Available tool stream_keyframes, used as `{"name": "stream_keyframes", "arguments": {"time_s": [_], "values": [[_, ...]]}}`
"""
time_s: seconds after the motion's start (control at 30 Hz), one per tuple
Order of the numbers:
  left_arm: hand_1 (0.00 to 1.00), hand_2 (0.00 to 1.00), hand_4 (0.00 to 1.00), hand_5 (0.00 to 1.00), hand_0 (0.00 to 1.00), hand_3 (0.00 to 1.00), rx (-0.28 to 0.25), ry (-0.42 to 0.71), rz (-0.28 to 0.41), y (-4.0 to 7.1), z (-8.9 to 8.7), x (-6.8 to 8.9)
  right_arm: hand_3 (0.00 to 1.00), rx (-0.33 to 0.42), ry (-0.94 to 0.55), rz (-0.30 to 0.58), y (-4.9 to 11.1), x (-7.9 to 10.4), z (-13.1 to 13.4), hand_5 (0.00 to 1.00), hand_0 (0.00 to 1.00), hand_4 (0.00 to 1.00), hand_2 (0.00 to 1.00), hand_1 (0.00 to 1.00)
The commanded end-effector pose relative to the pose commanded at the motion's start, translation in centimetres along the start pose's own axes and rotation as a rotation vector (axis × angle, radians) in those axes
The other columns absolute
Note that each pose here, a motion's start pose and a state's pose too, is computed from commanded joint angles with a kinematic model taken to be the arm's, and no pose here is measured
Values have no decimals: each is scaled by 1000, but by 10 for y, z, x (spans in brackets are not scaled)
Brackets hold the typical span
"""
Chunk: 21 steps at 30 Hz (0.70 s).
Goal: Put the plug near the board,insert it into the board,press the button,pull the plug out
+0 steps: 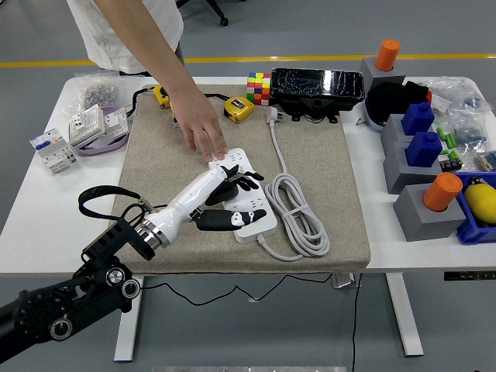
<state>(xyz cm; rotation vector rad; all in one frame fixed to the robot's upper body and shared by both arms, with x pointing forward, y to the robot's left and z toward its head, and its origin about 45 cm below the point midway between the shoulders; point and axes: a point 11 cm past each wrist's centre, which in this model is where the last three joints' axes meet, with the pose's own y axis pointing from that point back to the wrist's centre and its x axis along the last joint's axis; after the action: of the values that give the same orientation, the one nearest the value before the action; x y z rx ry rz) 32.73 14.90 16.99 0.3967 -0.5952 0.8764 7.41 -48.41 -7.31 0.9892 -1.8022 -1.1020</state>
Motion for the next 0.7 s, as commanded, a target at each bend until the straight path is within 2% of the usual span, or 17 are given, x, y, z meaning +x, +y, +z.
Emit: {"name": "stream_keyframes", "arguments": {"time_s": [0.17, 0.2, 0.27, 0.47, 0.7], "values": [[231, 300, 853, 423, 216, 658, 91, -10, -154, 2, -6, -15, 549, 1, 5, -3, 0, 0, -2, 418, 574, 887, 616, 632], [92, 146, 861, 416, 92, 820, 110, -16, -177, 3, -7, -18, 543, 1, 6, -2, 0, 0, -2, 418, 575, 886, 616, 632], [92, 146, 861, 416, 92, 820, 145, -25, -212, 3, -9, -22, 543, 2, 7, -2, 0, 0, -2, 418, 575, 886, 616, 632], [84, 137, 863, 412, 81, 855, 214, -57, -254, 2, -15, -27, 545, -3, 14, -1, 0, 0, 0, 418, 576, 887, 615, 632], [80, 133, 862, 404, 79, 857, 236, -78, -255, 1, -18, -28, 546, 0, 16, 0, 0, 1, -2, 418, 576, 887, 616, 632]]}}
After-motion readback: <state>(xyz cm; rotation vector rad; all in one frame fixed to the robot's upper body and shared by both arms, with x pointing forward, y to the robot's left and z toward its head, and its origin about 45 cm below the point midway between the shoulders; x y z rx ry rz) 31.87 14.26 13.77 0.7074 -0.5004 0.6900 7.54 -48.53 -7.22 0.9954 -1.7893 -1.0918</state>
